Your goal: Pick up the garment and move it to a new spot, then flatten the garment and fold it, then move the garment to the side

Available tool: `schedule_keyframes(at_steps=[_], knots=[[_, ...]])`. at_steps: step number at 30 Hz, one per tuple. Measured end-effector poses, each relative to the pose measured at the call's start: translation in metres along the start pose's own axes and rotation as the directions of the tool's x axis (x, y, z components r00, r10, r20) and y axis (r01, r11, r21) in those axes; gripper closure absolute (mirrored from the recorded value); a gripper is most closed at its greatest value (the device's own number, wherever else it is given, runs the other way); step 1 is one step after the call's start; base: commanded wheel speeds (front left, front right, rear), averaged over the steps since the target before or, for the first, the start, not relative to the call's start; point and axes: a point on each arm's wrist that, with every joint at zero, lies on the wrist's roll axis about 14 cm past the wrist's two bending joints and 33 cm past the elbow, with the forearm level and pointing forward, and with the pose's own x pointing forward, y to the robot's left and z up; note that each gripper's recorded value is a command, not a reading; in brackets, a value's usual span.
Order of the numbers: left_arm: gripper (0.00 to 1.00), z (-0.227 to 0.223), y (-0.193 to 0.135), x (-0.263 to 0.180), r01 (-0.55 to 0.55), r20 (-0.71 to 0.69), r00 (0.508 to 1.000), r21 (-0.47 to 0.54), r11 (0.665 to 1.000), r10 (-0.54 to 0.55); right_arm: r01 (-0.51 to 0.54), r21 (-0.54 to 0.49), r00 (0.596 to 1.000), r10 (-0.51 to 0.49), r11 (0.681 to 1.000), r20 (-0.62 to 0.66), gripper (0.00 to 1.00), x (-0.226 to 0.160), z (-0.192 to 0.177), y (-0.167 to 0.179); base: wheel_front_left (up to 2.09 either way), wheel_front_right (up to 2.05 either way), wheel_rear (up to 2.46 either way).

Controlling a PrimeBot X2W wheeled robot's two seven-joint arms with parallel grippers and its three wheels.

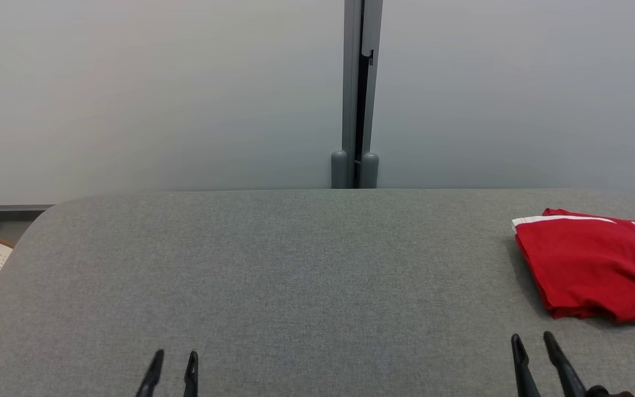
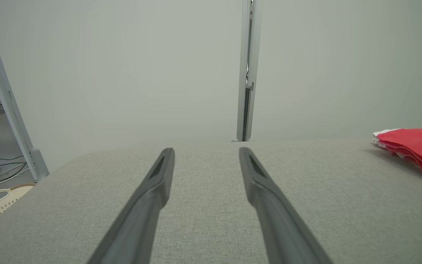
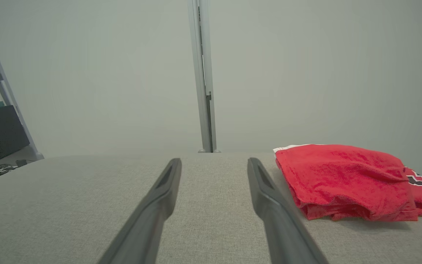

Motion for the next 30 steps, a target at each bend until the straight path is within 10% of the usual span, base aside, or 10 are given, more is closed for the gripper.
schedule_keyframes(at_steps=[16,30], knots=[[1.00,-0.033,0.007,-0.004,-0.063,-0.130,0.991,-0.197,0.978,0.038,0.083,0.196,0.993,-0.065,0.977,-0.096,1.00,-0.006,-0.026,-0.012,0.00,0.00,0.00],[1.00,-0.036,0.016,0.016,-0.127,-0.165,0.985,-0.433,0.892,0.060,0.158,0.428,0.987,-0.129,0.890,-0.097,1.00,0.008,-0.020,-0.029,0.00,0.00,0.00]])
